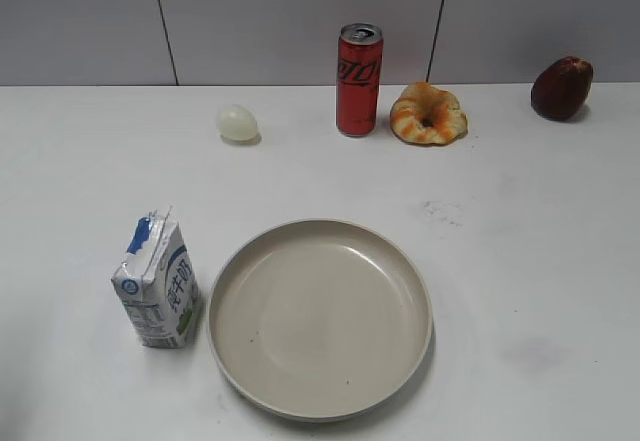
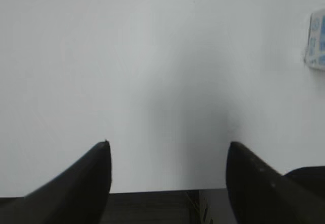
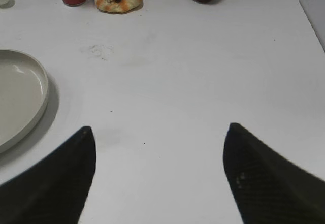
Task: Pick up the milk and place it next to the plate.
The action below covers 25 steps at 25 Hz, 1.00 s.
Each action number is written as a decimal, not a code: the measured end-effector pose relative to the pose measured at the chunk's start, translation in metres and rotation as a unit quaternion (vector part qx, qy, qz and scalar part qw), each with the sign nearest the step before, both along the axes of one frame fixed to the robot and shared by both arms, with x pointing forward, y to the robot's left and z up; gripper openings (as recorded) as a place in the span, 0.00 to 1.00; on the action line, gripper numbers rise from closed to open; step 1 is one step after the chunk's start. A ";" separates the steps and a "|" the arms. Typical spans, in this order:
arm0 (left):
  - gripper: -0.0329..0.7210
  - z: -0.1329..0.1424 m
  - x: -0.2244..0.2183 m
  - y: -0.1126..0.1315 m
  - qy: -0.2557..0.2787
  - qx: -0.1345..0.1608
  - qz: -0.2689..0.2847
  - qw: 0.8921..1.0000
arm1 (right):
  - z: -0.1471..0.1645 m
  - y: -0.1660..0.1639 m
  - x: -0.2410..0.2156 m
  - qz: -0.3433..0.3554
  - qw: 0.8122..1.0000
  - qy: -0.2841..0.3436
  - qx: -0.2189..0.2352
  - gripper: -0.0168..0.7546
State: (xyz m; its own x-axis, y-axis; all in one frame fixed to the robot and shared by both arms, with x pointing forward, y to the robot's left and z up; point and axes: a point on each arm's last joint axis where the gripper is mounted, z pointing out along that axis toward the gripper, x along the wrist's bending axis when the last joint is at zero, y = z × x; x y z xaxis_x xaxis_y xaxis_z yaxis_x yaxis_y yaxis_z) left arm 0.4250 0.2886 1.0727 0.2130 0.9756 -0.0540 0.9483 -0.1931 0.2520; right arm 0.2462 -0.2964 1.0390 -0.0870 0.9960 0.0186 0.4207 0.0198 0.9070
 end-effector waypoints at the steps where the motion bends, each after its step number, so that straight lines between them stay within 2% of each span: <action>1: 0.75 -0.001 -0.014 0.000 -0.011 -0.001 0.000 1.000 | 0.000 0.000 0.000 0.000 1.000 0.000 0.000 0.78; 6: 0.75 -0.011 -0.072 0.001 -0.076 -0.003 0.003 0.997 | 0.000 0.000 0.000 0.000 1.000 0.000 0.000 0.78; 10: 0.75 -0.018 -0.108 0.002 -0.135 -0.007 0.011 0.991 | 0.000 0.000 0.000 0.000 1.000 0.000 0.000 0.78; 13: 0.75 -0.019 -0.127 0.003 -0.184 -0.012 0.019 0.983 | 0.000 0.000 0.000 0.000 1.000 0.000 0.000 0.78; 18: 0.75 -0.021 -0.146 0.003 -0.272 -0.019 0.029 0.962 | 0.000 0.000 0.000 0.000 1.000 0.000 0.000 0.78; 25: 0.75 -0.019 -0.164 0.007 -0.331 -0.023 0.058 0.941 | 0.000 0.000 0.000 0.000 1.000 0.000 0.000 0.78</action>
State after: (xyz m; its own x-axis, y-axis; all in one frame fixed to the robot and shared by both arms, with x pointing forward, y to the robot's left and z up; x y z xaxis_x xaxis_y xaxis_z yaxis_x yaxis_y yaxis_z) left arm 0.2611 0.2952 1.0542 0.1073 0.9942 0.0113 0.5939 -0.0732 0.8012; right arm 0.2462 -0.2964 1.0390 -0.0870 0.9960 0.0186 0.4207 0.0198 0.9070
